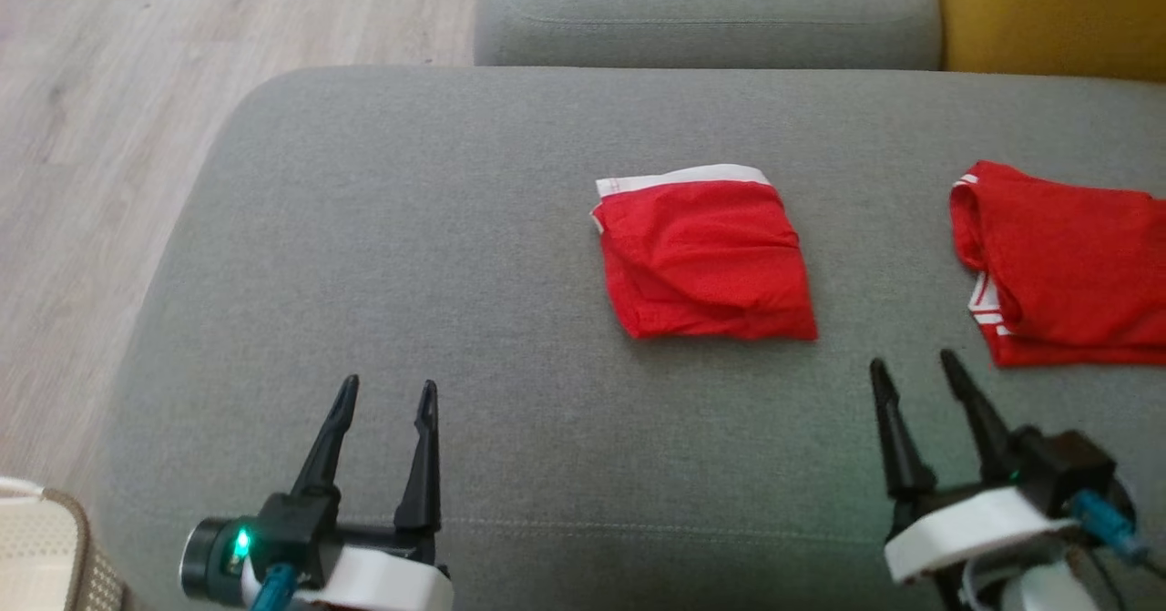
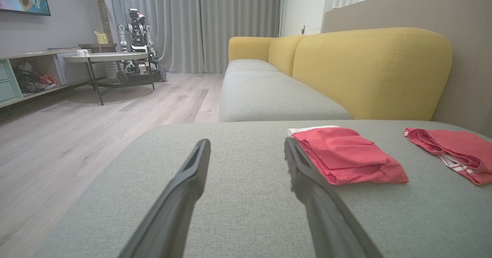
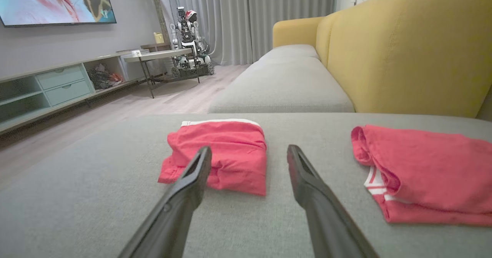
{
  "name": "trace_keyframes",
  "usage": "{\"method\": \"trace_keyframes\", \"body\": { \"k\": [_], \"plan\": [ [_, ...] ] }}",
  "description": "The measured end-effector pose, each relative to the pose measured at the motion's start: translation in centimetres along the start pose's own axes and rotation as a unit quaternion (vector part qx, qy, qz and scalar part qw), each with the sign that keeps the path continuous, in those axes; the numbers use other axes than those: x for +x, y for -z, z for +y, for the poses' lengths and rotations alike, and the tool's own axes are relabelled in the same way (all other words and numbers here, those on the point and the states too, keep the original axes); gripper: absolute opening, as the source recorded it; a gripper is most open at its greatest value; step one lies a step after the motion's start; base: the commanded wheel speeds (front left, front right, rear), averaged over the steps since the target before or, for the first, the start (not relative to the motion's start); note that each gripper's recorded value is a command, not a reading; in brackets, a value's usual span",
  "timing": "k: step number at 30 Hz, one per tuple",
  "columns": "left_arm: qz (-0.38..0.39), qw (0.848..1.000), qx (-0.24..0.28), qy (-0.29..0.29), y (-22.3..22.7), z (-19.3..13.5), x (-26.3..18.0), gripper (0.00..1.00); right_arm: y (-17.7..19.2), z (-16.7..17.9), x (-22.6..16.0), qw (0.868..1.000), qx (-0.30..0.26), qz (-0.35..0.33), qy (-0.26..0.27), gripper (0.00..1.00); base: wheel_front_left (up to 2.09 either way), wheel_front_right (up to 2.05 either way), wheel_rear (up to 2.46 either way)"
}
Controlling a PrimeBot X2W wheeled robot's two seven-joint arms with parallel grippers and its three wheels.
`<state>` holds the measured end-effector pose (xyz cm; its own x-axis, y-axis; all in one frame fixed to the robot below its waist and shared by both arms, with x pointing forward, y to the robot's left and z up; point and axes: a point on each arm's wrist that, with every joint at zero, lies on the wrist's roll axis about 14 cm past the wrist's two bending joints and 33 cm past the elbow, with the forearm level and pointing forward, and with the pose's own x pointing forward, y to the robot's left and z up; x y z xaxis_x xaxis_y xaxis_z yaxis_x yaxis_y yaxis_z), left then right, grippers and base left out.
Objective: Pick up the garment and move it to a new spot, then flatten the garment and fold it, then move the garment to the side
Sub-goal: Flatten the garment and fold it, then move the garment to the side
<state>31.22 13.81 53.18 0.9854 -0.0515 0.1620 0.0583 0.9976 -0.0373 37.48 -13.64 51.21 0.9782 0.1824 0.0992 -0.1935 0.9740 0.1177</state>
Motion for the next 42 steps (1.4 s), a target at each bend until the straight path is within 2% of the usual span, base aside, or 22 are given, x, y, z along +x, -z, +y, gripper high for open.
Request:
{"method": "trace_keyframes", "body": {
  "k": [8, 22, 27, 34, 42],
  "plan": [
    [0.015, 1.0, 0.001, 0.01, 1.0, -0.3, 0.3, 1.0, 0.5, 0.1, -1.2, 1.0, 0.003, 0.008, 0.003, 1.0, 0.0, 0.0, 0.0],
    [0.032, 0.999, 0.001, 0.003, 2.0, 0.2, -0.2, 1.0, 1.1, 0.6, -0.6, 1.0, 0.007, 0.017, -0.006, 1.0, 0.0, 0.0, 0.0],
    [0.039, 0.999, 0.004, 0.004, 2.4, 0.1, -0.3, 1.0, 2.9, 0.4, -0.1, 0.999, 0.015, 0.044, -0.003, 1.0, 0.0, 0.0, 0.0],
    [0.054, 0.998, -0.003, 0.025, 3.3, -1.2, 0.5, 1.0, 5.0, 0.5, 6.1, 0.997, 0.026, 0.077, -0.005, 1.0, 0.0, 0.0, 0.0],
    [0.061, 0.998, -0.001, 0.032, 3.8, -1.4, 2.0, 1.0, 8.8, 1.2, 12.7, 0.985, 0.009, 0.172, -0.019, 1.0, 0.0, 0.0, 0.0]
  ]
}}
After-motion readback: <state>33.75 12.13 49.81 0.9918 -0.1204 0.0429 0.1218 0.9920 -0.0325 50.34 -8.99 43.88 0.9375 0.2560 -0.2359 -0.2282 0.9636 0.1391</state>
